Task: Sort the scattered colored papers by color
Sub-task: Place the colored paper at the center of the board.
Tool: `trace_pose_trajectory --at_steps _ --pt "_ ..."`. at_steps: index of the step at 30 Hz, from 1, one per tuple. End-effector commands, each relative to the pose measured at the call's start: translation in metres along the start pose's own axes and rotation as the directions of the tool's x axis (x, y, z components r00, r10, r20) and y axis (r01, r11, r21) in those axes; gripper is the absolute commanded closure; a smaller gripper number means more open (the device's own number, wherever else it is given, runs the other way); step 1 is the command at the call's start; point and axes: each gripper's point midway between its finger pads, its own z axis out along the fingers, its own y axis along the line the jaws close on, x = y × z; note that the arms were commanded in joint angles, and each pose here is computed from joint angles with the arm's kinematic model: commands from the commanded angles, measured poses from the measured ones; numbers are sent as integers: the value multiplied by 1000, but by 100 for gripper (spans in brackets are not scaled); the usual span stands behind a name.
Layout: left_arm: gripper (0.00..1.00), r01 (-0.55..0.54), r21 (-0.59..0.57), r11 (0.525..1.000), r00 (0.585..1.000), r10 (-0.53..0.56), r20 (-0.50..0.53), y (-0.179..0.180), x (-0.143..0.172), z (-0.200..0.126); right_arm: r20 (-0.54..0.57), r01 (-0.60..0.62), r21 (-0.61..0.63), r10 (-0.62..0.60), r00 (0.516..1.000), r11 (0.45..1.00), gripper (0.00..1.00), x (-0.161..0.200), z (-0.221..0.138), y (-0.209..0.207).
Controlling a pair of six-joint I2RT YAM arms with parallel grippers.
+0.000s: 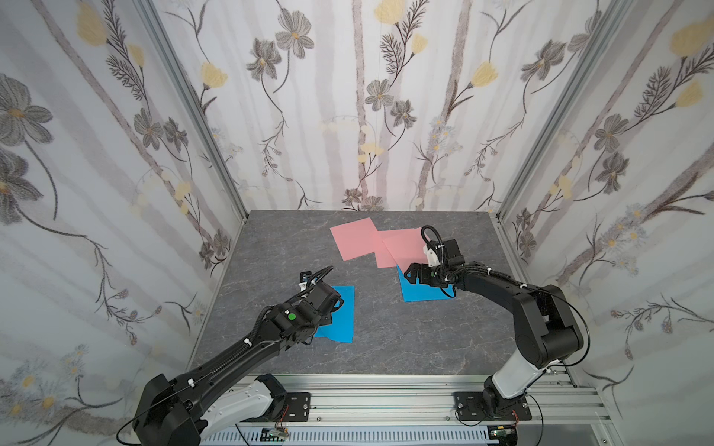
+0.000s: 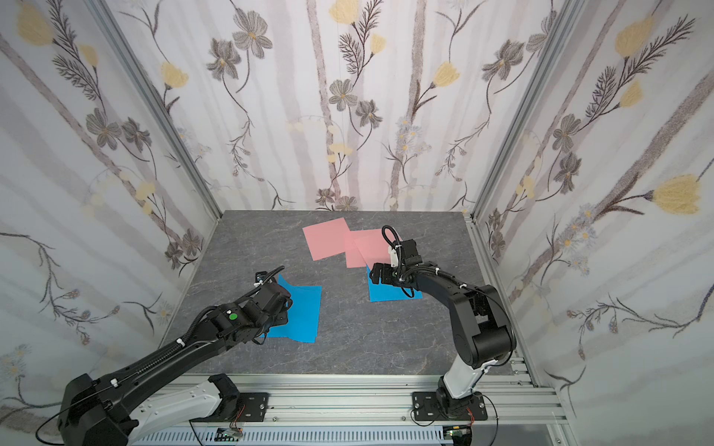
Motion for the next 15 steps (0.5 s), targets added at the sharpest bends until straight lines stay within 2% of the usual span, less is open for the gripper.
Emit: trace_pose_trajectory --at_steps 1,10,15 --pt "100 38 6 999 999 -38 32 -4 -7 3 1 2 -27 -2 1000 1000 0 -2 1 7" --pt "100 43 13 999 998 -44 47 -11 -12 9 -8 12 -107 -13 1000 994 0 9 8 39" --pt "100 48 18 999 997 -49 57 -14 -15 10 -20 -102 -295 100 995 950 0 25 18 78"
